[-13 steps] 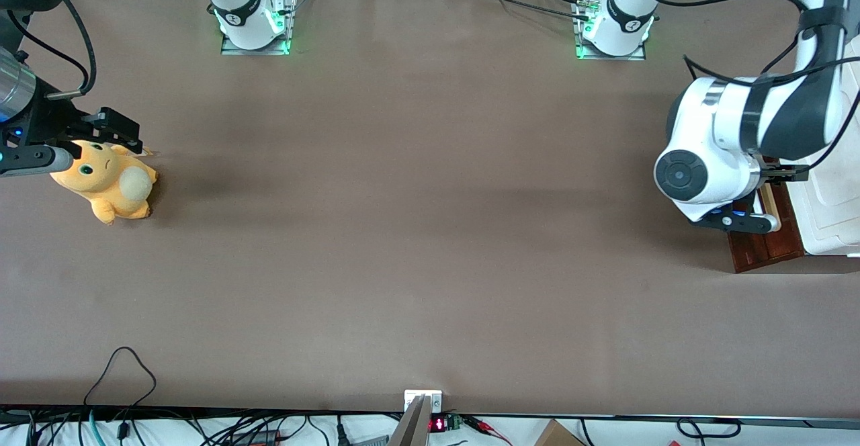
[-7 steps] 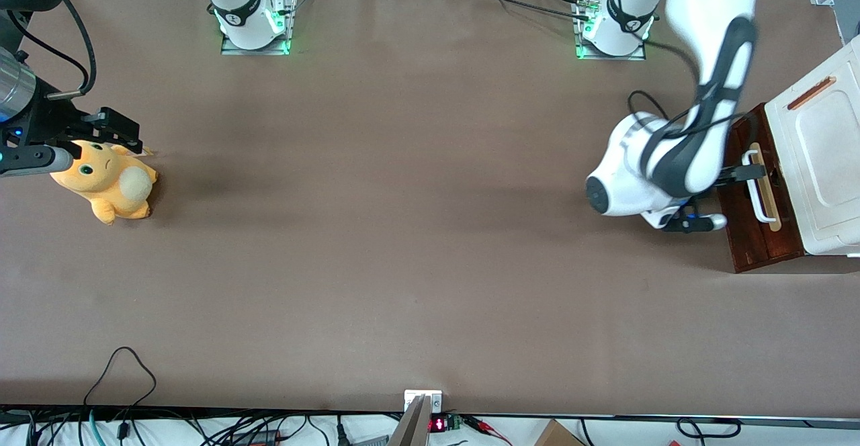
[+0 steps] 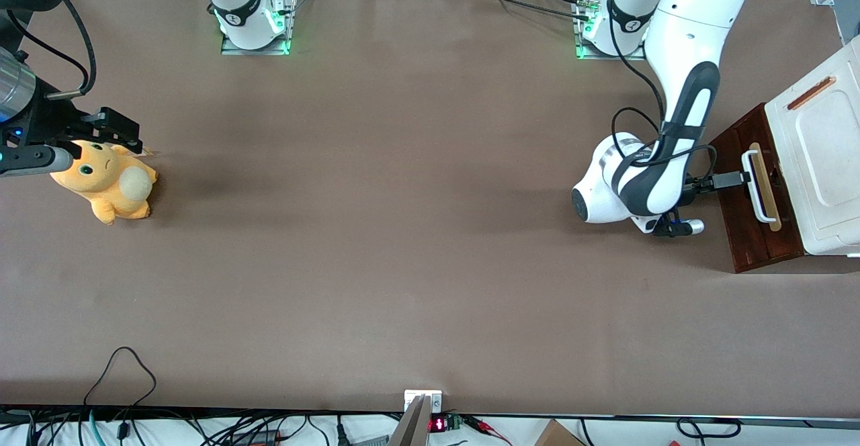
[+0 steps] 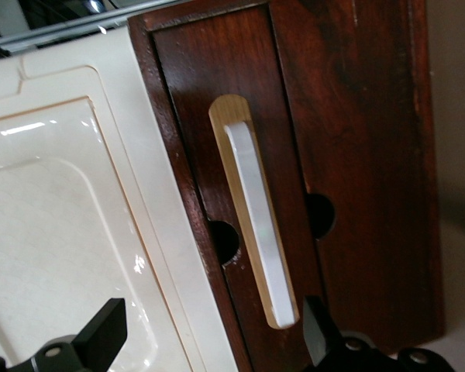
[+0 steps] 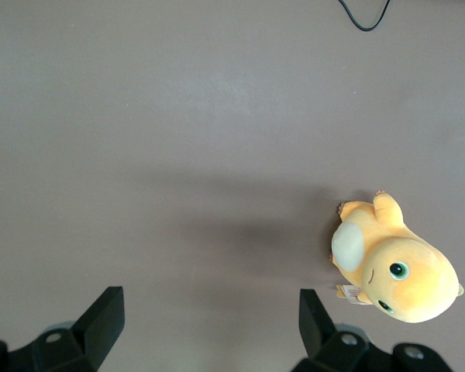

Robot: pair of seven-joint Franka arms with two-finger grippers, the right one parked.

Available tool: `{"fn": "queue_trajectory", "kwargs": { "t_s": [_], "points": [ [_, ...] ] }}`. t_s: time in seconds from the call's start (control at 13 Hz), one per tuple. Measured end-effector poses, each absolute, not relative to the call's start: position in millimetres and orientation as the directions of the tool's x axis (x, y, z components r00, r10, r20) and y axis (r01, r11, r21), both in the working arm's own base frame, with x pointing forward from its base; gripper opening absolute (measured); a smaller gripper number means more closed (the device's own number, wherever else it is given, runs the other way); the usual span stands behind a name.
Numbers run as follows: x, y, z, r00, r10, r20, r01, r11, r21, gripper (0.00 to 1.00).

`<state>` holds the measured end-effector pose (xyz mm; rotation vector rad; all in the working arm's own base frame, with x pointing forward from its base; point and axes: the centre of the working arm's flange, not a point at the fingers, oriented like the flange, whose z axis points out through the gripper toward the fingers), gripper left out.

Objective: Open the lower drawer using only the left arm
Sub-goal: 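Align the open left gripper around the white bar handle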

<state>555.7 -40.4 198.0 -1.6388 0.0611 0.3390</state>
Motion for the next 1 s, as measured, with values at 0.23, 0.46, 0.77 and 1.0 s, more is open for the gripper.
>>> {"fn": "queue_trajectory", "kwargs": {
  "t_s": [0.23, 0.46, 0.77, 1.0],
  "points": [
    [546, -35, 178, 0.951, 0.127, -0.281, -0.278, -0.043, -0.96, 1.0],
    [547, -37, 173, 0.948, 0.104, -0.3, -0.295, -0.063, -0.954, 1.0],
    [549, -27, 172, 0.948, 0.112, -0.299, -0.291, -0.078, -0.953, 1.0],
    [549, -14, 171, 0.945, 0.131, -0.299, -0.29, -0.086, -0.953, 1.0]
  ]
}}
